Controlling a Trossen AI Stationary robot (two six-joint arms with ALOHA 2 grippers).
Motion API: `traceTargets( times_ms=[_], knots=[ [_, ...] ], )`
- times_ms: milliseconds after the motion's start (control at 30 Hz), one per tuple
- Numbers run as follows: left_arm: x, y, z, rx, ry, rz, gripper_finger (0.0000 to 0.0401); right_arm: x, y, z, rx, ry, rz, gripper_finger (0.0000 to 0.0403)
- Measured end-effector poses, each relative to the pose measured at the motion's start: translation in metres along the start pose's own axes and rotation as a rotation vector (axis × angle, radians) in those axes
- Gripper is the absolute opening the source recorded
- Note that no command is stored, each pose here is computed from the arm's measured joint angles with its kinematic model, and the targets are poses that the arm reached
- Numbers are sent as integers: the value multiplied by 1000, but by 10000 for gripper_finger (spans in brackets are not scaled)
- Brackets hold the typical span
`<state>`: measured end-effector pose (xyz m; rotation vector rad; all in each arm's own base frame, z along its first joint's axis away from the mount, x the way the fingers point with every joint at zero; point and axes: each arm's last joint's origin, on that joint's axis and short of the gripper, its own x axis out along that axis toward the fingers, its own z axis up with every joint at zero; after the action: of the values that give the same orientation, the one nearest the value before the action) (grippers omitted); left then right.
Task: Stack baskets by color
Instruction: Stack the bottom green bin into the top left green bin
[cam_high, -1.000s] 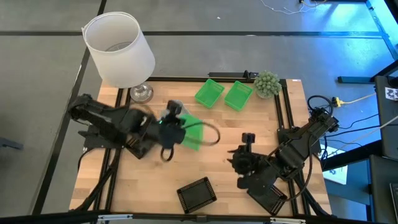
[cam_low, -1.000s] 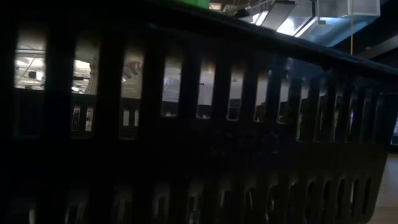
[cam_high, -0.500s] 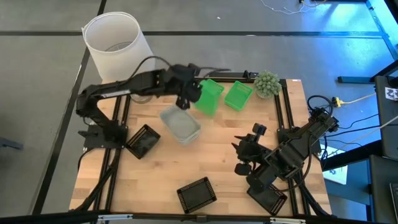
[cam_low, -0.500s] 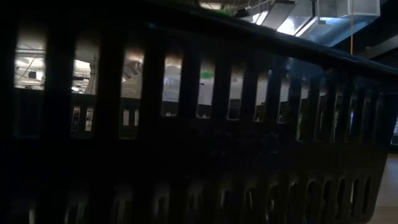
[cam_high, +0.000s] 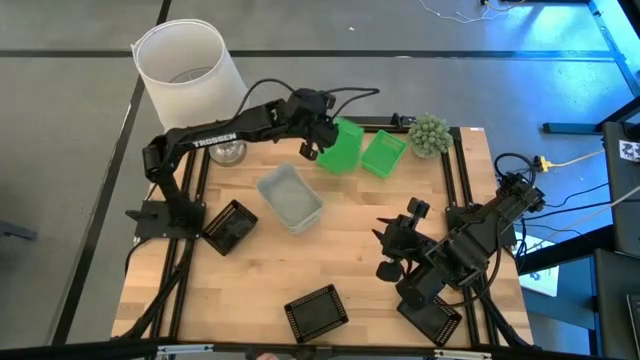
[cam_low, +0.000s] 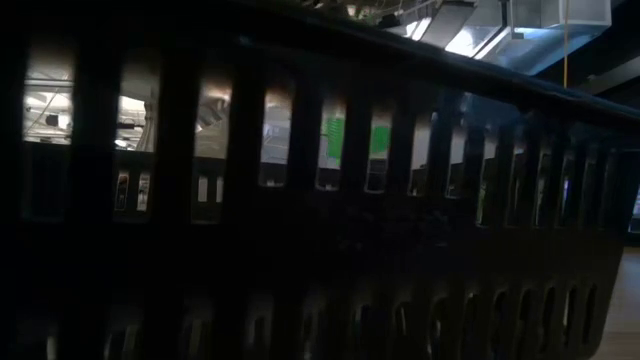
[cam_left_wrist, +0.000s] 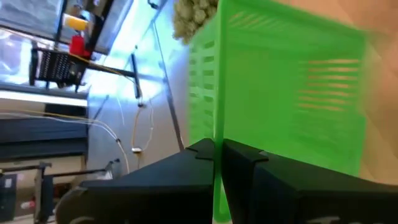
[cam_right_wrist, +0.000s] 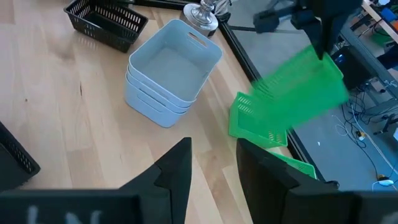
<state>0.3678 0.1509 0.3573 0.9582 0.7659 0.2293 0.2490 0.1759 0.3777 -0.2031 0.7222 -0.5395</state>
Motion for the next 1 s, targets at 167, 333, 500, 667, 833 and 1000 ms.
traceTargets(
  times_ms=[167, 333, 500, 667, 833, 1000],
  knots=[
    [8, 1, -5, -14, 46, 28, 0, 0, 1, 0, 9, 9, 14, 127],
    [20, -4, -13, -46, 86, -10, 0, 0, 2, 1, 30, 1, 27, 127],
    [30, -9, -18, -32, 111, -34, 0, 0, 4, 3, 54, -7, 45, 127],
    [32, -10, -22, -22, 113, -64, 0, 0, 4, 3, 53, -6, 46, 127],
    [32, -9, -26, -35, 113, -81, 0, 0, 4, 3, 52, -5, 46, 127],
    [32, -10, -33, -45, 120, -120, 0, 0, 4, 3, 50, -4, 47, 127]
  ],
)
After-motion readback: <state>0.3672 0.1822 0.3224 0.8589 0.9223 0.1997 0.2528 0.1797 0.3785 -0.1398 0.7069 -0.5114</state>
